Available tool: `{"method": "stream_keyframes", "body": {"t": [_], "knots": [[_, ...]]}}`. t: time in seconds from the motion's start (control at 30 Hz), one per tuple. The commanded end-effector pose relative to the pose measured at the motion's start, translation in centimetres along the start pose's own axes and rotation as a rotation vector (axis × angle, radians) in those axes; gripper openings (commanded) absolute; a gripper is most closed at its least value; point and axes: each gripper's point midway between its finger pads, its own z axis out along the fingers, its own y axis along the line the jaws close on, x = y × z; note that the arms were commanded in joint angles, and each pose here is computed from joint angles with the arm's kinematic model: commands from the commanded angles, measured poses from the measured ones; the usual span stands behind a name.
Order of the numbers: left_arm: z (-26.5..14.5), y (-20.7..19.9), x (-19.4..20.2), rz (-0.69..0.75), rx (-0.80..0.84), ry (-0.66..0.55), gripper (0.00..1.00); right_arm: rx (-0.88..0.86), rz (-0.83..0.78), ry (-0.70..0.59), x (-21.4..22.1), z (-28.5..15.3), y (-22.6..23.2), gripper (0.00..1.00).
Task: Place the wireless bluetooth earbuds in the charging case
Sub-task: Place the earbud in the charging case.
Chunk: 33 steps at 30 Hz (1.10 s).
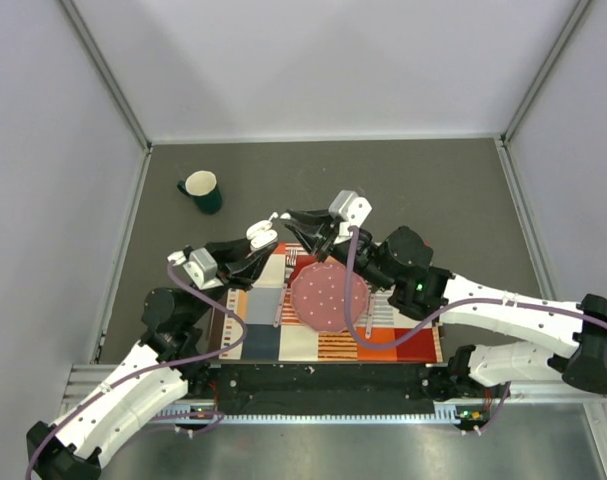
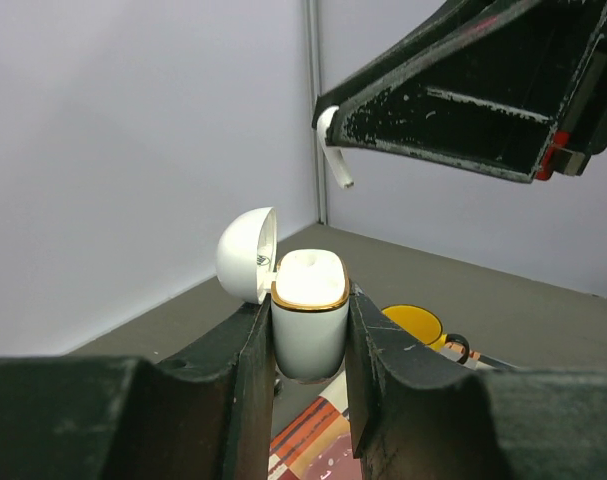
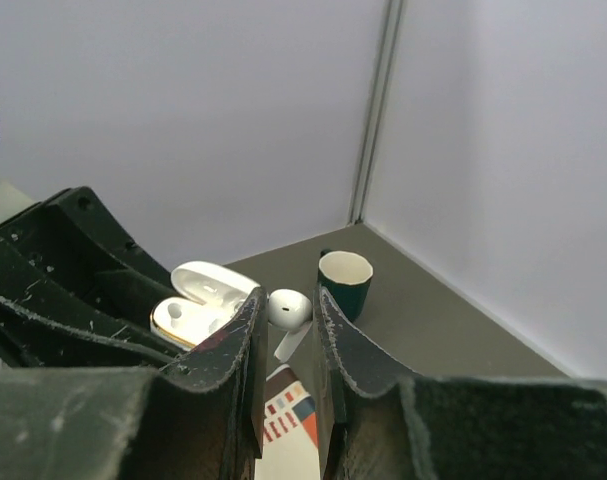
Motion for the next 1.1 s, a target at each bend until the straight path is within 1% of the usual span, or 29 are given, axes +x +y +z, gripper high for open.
{"method": "stream_keyframes", "body": {"t": [0.0,0.4,1.07], "knots": [[0.3,-0.4,-2.7,0.043,0.026,-0.097,0.0,-0.006,0.025,-0.059,-1.6,-0.3,1.0,0.0],[0.3,-0.5,-2.3,0.05,0.031,-0.086,0.0,-0.058,0.05,-0.074,-1.5,0.5,3.1,0.0],[0.1,-0.5,-2.2,0.055,0.032,-0.082,0.0,-0.065,0.06,-0.07,-0.8,1.2,3.7,0.0]]}}
